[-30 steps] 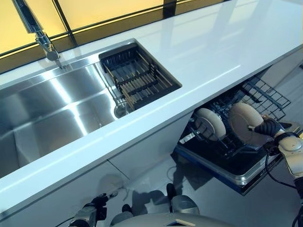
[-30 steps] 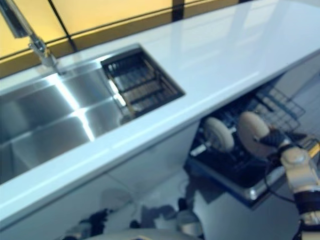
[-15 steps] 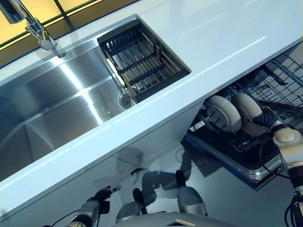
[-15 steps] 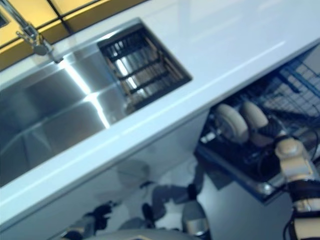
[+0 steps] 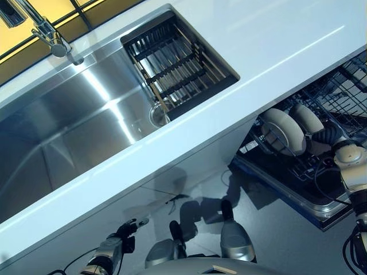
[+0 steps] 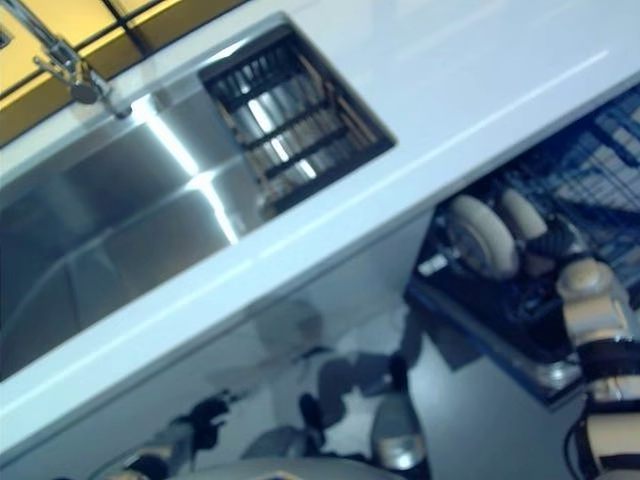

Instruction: Take plates into dishwasher

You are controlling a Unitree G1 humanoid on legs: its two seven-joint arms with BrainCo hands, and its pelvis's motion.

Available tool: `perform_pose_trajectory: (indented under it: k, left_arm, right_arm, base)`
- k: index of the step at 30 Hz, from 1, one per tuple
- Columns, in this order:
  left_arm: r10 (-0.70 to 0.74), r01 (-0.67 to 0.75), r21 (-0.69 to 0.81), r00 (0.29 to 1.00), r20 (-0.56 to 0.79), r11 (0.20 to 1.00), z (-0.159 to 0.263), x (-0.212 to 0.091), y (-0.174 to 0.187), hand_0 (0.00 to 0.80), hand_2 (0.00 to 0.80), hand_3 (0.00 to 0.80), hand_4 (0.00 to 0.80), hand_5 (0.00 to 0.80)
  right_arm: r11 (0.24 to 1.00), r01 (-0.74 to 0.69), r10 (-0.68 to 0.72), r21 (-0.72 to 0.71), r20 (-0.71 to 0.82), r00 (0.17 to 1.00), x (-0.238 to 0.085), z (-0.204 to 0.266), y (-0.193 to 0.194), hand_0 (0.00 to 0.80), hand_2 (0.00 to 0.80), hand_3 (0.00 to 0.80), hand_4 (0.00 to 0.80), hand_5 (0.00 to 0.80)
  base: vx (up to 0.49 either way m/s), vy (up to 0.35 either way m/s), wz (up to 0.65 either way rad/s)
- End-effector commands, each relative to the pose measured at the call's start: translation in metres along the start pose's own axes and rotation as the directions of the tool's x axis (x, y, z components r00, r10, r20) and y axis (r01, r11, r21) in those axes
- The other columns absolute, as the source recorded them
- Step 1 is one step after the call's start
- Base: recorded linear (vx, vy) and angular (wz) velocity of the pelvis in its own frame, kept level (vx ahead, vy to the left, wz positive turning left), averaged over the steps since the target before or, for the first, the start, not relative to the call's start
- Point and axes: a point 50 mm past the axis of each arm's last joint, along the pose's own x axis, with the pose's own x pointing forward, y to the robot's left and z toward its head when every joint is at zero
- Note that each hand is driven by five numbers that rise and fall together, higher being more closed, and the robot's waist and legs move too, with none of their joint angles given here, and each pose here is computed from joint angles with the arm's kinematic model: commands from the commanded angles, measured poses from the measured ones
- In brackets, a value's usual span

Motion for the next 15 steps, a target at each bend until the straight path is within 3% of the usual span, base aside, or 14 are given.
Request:
perform_pose_trajectory:
  k: [1, 2, 15]
  left_arm:
    - [0.025, -0.025, 0.007, 0.999, 0.034, 1.0, 0.017, 0.0008, 0.0128, 0.0, 0.0, 0.0, 0.0, 0.0]
    - [0.027, -0.027, 0.007, 0.999, 0.035, 1.0, 0.0173, 0.0008, 0.0132, 0.0, 0.0, 0.0, 0.0, 0.0]
    - [0.045, -0.046, 0.004, 0.999, 0.031, 0.999, 0.0166, 0.0005, 0.0157, 0.0, 0.0, 0.0, 0.0, 0.0]
  right_arm:
    - [0.994, -0.105, 0.105, -0.001, 0.005, 0.994, 0.0072, 0.0109, 0.0219, 0.122, 0.122, 0.122, 0.122, 0.122]
    - [0.995, -0.101, 0.101, 0.007, -0.002, 0.995, 0.0071, 0.0092, 0.0225, 0.0, 0.0, 0.0, 0.0, 0.0]
    - [0.995, -0.083, 0.084, 0.047, -0.011, 0.996, 0.0042, 0.003, 0.0203, 0.0, 0.0, 0.0, 0.0, 0.0]
  base:
    - [0.004, 0.007, 0.05]
    - [0.002, 0.004, 0.06]
    - [0.0, 0.0, 0.01]
